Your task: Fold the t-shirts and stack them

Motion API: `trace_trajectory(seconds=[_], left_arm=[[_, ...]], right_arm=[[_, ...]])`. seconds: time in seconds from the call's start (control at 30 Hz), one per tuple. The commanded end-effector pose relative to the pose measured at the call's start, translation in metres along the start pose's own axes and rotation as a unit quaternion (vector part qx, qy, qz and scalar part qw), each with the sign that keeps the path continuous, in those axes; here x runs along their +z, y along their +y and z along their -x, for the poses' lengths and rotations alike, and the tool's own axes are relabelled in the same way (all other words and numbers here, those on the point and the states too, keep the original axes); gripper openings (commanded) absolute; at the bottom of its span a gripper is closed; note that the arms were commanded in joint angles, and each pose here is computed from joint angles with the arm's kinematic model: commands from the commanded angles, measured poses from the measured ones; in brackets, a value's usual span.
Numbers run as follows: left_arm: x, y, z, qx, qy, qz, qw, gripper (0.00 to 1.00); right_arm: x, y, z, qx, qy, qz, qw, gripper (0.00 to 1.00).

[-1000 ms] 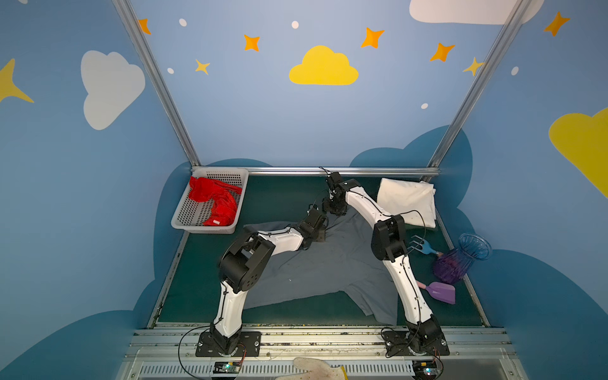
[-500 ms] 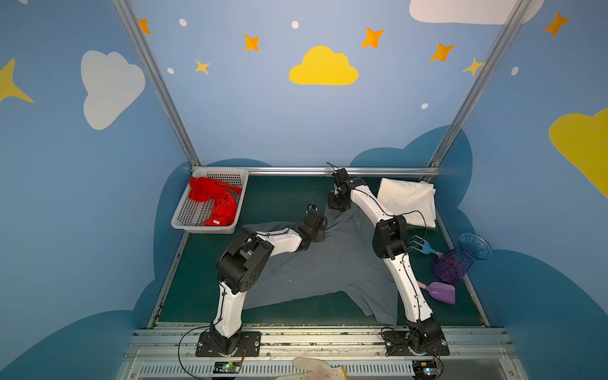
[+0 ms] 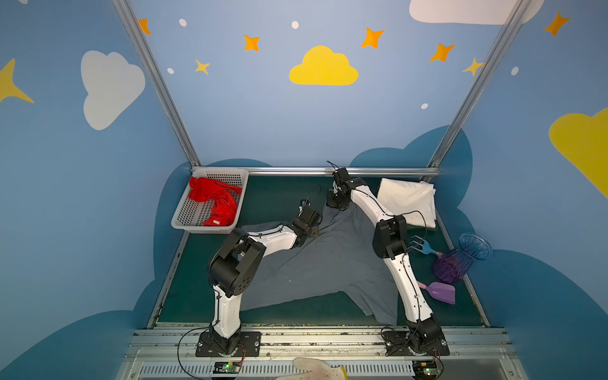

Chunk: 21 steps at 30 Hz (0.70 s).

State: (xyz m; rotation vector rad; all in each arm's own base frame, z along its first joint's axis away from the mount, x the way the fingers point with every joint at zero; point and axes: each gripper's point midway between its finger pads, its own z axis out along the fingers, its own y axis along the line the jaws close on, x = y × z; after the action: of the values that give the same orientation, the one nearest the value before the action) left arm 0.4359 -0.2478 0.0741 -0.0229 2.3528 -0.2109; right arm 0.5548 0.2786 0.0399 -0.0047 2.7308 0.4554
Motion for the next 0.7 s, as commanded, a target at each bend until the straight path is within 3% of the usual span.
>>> trace_trajectory(seconds=[0.0, 0.13, 0.33, 0.53, 0.67], left_arm=[[-0.018, 0.031, 0.009, -0.018, -0.004, 0.055, 0.998, 0.56], [-0.036, 0.075, 0.007, -0.063, 0.009, 0.121, 0.991, 0.56], [-0.039, 0.144, -0.037, -0.14, 0.069, 0.18, 0.971, 0.56], [-0.036, 0.18, -0.079, -0.163, 0.12, 0.218, 0.955, 0.56], [-0.029, 0.189, -0.092, -0.18, 0.138, 0.222, 0.949, 0.56]], right_arm=[[-0.048, 0.012, 0.036, -0.018, -0.067, 0.011, 0.998, 0.0], [-0.081, 0.016, 0.052, -0.03, -0.108, 0.016, 0.994, 0.0], [-0.118, 0.024, 0.057, -0.056, -0.158, 0.035, 0.985, 0.0], [-0.137, 0.026, 0.041, -0.073, -0.204, 0.064, 0.974, 0.0], [-0.13, 0.022, 0.019, -0.078, -0.21, 0.067, 0.972, 0.0]])
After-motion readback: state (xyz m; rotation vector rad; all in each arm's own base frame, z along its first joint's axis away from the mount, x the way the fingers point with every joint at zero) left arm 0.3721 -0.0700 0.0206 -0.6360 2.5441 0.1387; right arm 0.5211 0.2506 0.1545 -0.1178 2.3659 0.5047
